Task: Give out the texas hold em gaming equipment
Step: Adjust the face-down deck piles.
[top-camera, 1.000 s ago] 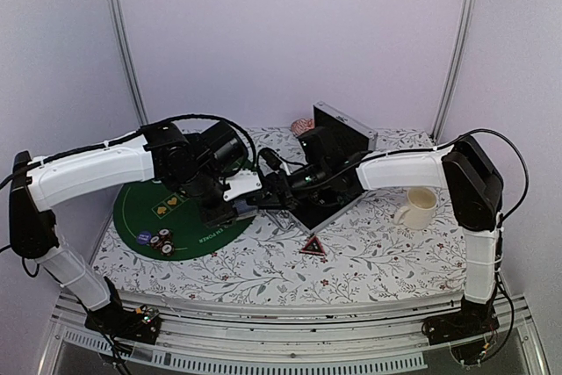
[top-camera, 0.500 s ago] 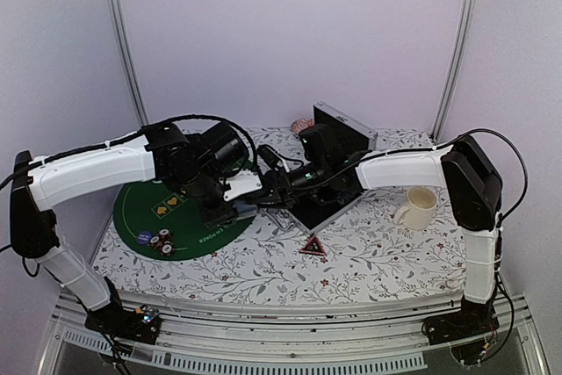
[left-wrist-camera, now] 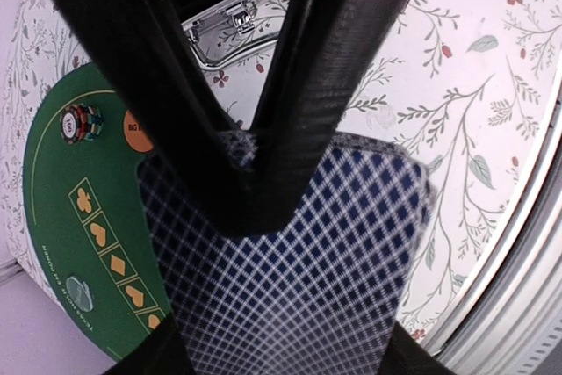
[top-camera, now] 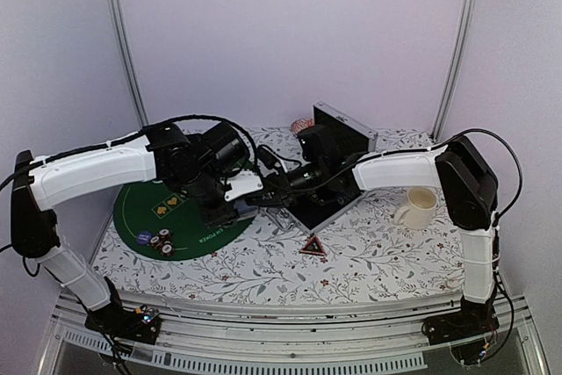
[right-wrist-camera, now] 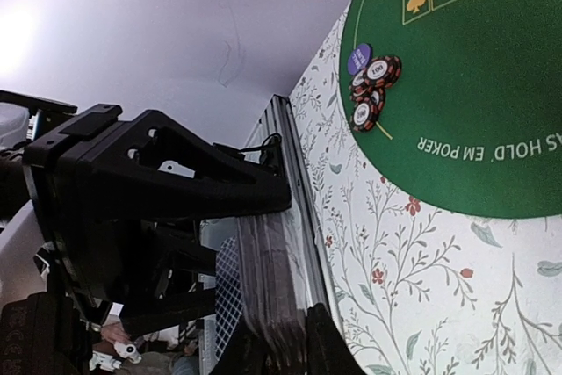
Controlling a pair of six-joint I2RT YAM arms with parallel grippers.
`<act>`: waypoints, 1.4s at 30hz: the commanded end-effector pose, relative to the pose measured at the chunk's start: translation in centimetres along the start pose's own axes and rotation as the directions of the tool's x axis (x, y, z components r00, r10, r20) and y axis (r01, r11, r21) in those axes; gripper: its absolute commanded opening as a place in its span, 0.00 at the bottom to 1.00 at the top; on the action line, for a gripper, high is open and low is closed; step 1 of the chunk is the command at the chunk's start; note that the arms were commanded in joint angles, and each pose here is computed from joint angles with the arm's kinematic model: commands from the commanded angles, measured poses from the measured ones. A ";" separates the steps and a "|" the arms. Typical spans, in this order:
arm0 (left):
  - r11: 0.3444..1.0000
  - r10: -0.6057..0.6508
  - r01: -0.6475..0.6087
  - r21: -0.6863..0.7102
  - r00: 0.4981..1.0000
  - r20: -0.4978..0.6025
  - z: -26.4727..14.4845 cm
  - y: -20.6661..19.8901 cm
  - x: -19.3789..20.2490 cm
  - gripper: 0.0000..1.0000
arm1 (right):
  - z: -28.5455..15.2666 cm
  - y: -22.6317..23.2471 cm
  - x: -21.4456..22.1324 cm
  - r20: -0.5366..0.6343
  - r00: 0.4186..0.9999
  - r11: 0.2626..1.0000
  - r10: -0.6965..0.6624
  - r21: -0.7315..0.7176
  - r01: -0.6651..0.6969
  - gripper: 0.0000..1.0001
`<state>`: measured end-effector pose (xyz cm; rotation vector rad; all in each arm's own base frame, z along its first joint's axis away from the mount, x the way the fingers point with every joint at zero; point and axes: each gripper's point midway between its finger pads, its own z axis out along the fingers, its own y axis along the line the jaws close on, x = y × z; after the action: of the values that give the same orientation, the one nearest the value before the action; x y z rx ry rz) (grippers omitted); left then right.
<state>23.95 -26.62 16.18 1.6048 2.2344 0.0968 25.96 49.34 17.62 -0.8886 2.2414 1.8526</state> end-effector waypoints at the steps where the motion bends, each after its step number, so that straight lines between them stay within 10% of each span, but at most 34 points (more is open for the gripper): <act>1: 1.000 0.006 -0.006 -0.010 0.999 0.052 0.0 -0.1 -1.3 0.66 | 0.4 1.2 -0.1 -0.017 0.999 0.998 -0.034 -0.053 0.033 0.05; 11: 1.000 -0.019 0.020 -0.008 0.991 0.133 0.9 0.2 -1.0 0.89 | -0.4 3.0 0.4 -0.021 0.996 0.994 -0.081 -0.080 0.079 0.02; 28: 0.999 -0.049 0.046 0.019 0.984 0.171 0.6 0.6 -1.2 0.56 | -0.8 3.5 0.5 -0.020 0.995 0.992 -0.101 -0.084 0.099 0.04; 42: 0.999 -0.040 0.036 0.024 0.984 0.176 0.3 0.6 -1.2 0.51 | -1.0 -0.2 -0.1 0.020 0.998 0.994 -0.052 0.093 0.050 0.40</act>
<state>24.32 -27.66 15.17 1.5512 2.1697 -0.0723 25.81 48.91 16.70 -0.9120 2.2469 1.8123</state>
